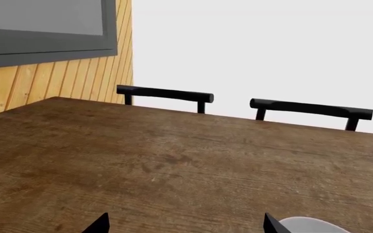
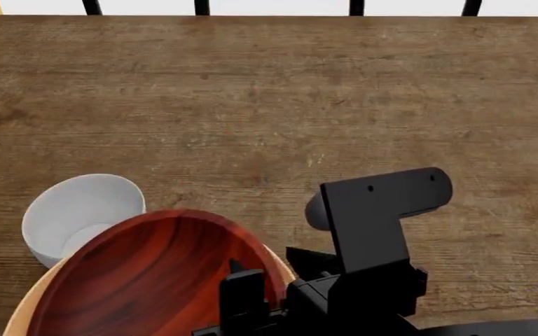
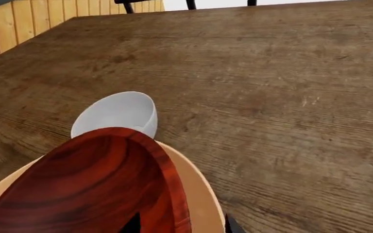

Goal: Stack the bowls from largest to smallest.

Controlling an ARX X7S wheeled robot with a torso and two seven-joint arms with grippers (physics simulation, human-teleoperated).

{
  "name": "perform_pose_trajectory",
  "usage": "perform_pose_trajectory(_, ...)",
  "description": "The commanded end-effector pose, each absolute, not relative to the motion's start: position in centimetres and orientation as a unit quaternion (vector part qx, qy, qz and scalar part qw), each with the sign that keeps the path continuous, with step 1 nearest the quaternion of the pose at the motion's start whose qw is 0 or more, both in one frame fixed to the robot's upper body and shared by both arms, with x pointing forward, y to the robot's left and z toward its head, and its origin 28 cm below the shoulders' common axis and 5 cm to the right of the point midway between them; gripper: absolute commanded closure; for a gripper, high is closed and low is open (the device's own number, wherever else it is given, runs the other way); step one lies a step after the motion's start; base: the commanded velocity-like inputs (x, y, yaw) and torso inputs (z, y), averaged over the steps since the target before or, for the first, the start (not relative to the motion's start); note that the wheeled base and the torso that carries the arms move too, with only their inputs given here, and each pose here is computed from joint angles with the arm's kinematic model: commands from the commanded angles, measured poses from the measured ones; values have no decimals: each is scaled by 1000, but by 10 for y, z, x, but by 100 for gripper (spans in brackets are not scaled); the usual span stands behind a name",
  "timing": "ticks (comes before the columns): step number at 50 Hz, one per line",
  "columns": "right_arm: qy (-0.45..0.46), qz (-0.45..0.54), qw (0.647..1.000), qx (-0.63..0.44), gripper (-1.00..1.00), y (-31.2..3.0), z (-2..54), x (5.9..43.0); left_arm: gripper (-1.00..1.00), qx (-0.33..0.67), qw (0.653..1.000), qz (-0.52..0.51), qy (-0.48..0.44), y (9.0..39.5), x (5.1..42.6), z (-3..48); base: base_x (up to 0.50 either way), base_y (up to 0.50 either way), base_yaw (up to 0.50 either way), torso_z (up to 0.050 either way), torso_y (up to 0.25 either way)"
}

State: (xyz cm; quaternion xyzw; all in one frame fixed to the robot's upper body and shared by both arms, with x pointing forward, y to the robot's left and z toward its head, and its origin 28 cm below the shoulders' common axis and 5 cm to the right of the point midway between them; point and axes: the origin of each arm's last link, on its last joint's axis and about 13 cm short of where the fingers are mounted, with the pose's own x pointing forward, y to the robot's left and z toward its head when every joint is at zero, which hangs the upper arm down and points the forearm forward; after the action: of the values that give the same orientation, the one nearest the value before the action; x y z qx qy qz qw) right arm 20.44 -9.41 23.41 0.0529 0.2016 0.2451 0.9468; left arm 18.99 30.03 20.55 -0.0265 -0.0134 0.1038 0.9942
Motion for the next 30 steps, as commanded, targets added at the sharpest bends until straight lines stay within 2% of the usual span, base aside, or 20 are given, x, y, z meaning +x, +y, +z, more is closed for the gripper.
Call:
perform_pose_trajectory(1,192,245,948,60,-100,-94,234,206,-100,-38,993,106,-27,302,188,206,0,0,0,0,0)
perform_pose_trajectory(11,167,246,953,59,-100,-94,247,202,-100,-38,993,107,-30,302,188,208,0,0,0,0,0)
perform_pose_trajectory(23,34,205,976,63,-100,-102,280,191,-100,-47,994,97,-23,299,194,217,0,0,0,0,0)
perform_pose_trajectory(26,-34,175,983,40,-100,-103,283,189,-100,-47,998,31,-7,291,211,235,0,0,0,0,0)
perform_pose_trajectory(30,-54,168,984,26,-100,-103,271,182,-100,-36,999,-17,4,289,226,262,0,0,0,0,0)
